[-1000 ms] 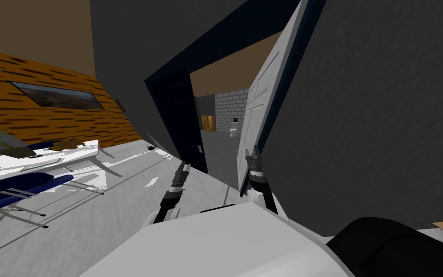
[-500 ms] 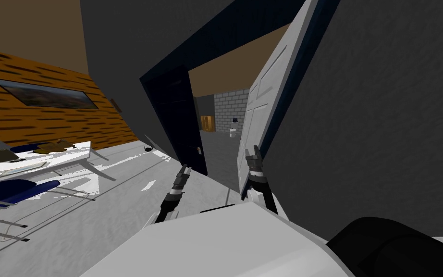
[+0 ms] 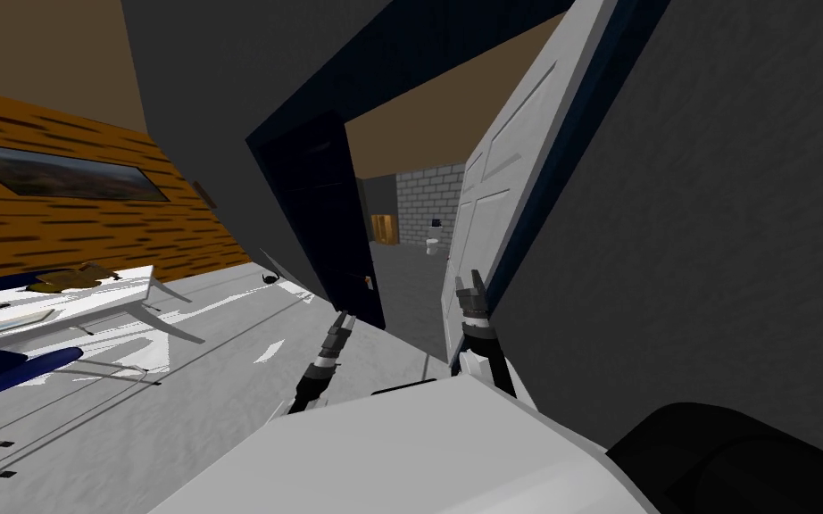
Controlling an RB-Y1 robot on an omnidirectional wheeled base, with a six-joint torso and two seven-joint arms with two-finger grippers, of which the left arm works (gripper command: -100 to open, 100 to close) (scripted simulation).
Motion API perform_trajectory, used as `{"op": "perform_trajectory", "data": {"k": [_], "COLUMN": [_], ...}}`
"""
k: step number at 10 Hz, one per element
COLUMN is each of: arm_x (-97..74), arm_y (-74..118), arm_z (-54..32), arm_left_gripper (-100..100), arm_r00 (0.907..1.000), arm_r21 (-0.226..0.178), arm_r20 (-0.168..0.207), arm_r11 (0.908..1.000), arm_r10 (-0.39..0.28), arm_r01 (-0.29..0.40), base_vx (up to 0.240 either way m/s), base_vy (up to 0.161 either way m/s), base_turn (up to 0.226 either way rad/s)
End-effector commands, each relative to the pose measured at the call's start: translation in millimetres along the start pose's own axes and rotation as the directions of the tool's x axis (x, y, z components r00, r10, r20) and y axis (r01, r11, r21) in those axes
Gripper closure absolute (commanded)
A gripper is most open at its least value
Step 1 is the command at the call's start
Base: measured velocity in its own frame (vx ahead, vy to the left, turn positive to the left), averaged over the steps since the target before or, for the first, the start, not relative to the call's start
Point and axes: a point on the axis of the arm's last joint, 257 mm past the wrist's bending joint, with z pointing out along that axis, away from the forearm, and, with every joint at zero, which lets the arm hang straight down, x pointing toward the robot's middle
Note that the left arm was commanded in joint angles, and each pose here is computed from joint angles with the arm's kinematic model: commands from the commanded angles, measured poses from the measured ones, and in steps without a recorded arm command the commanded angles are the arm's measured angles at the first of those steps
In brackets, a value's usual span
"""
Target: Push the door open
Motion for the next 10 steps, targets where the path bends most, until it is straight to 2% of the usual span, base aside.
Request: {"op": "perform_trajectory", "data": {"k": [1,10], "arm_x": [-0.9,-9.2], "arm_y": [9.5,56.7], "arm_z": [-6.4,-43.7], "arm_left_gripper": [-100,-100], "arm_r00": [0.9999,0.9959], "arm_r21": [-0.015,-0.106], "arm_r20": [-0.015,-0.081], "arm_r11": [0.9999,0.9938], "arm_r10": [-0.006,-0.041], "arm_r01": [0.005,0.032], "base_vx": [0.097,0.096], "base_vy": [0.036,0.033], "base_turn": [-0.031,-0.029]}}
